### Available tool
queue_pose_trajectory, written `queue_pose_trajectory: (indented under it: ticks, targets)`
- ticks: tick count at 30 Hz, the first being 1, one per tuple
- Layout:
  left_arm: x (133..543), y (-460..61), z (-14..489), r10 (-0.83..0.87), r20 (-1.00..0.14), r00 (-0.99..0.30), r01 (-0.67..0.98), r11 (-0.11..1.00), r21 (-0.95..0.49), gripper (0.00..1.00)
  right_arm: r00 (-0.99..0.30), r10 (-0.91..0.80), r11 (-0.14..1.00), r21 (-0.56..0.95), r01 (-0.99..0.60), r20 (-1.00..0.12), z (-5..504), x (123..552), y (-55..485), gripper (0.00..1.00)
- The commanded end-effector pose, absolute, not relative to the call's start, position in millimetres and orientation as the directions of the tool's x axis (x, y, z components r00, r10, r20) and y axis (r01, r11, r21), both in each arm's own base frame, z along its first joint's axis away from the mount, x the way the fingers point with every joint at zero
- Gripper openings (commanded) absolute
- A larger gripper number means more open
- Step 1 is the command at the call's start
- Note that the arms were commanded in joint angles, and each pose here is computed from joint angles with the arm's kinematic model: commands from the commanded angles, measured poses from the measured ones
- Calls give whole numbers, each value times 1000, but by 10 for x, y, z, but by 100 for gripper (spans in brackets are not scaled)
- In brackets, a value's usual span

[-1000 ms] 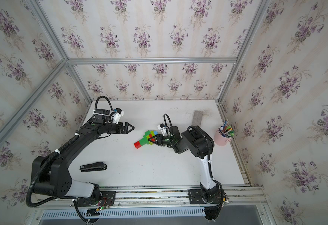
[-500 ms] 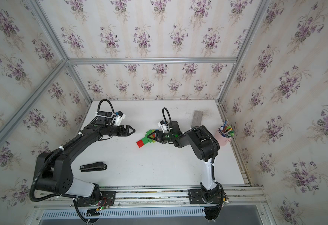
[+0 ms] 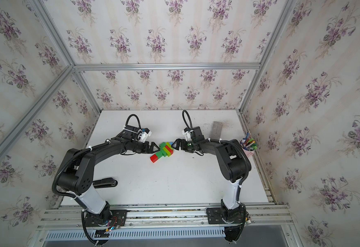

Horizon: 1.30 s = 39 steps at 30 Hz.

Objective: Assemble a spoon with lego
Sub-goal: Adjust the lego brick at the center of the board, then reset both arms

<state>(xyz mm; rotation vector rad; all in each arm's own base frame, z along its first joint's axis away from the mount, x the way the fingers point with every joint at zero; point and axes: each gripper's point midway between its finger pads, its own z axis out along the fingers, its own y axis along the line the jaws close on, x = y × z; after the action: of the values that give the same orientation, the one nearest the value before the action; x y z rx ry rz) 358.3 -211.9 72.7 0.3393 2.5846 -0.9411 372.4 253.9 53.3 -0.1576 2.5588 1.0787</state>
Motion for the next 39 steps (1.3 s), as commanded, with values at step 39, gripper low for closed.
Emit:
queue_pose_trajectory:
  ticks: [39]
  targets:
    - [3831, 63, 1180, -37, -938, -345, -92, 996, -6, 99, -25, 144, 960, 134, 247, -989, 1658, 3437, -404, 100]
